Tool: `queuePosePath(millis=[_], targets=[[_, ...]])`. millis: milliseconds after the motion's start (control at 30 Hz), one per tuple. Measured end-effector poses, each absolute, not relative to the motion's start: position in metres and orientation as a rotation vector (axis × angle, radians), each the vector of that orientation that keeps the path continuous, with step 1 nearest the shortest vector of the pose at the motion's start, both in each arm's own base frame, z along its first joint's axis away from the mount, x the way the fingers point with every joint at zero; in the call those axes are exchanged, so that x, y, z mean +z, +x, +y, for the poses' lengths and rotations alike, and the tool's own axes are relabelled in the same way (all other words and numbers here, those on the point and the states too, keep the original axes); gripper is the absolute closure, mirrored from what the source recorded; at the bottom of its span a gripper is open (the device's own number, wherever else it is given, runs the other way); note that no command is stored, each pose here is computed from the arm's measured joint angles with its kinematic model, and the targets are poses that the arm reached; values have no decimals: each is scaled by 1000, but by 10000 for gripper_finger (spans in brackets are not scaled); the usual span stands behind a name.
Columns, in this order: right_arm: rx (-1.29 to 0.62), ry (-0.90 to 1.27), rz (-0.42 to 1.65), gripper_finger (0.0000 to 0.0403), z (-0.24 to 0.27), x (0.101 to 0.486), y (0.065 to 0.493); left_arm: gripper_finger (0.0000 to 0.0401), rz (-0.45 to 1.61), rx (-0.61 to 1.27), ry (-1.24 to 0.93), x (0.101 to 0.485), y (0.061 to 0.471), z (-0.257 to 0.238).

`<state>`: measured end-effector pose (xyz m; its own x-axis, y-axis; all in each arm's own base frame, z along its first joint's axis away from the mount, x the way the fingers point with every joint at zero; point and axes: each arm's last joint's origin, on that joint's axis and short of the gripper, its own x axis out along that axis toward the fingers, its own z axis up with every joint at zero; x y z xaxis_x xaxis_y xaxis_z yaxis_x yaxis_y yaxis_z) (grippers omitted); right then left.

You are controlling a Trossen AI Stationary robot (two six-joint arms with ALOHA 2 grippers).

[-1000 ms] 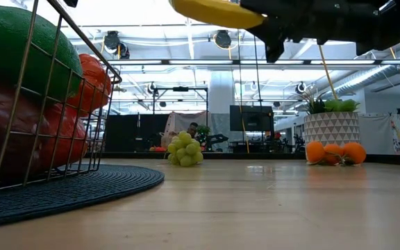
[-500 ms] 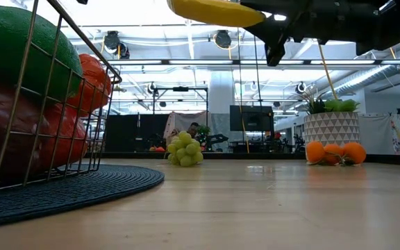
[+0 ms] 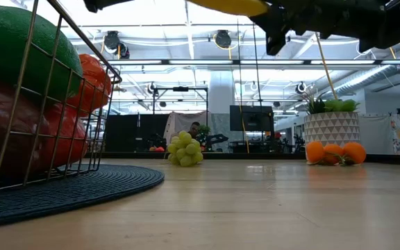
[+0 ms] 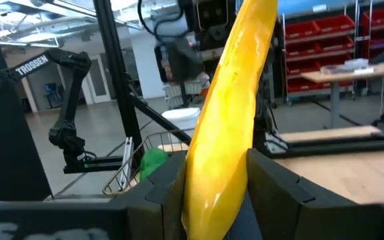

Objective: Build produce basket
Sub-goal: Put the banana into the gold wire basket

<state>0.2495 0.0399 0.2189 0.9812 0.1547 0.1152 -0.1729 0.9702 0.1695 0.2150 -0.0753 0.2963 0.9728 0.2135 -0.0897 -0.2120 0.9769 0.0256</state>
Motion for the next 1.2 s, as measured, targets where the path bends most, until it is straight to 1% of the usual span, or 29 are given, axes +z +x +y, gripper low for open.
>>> queuePosePath(millis=[167, 633, 767, 900, 1067, 1200], targets=[[169, 170, -130, 268, 40, 222, 249, 34, 76, 213, 59, 289, 230, -80], [168, 147, -130, 268, 40, 221, 249, 65, 25, 189, 25, 280, 252, -76], [168, 147, -128, 268, 40, 221, 249, 66, 18, 199, 7, 277, 258, -73], [168, 144, -125, 268, 40, 221, 249, 66, -52, 178, -27, 278, 266, -68], [168, 143, -125, 268, 40, 221, 249, 66, -133, 83, -63, 280, 277, -60], [167, 129, -126, 268, 40, 221, 249, 71, -145, 82, -82, 281, 278, -57]])
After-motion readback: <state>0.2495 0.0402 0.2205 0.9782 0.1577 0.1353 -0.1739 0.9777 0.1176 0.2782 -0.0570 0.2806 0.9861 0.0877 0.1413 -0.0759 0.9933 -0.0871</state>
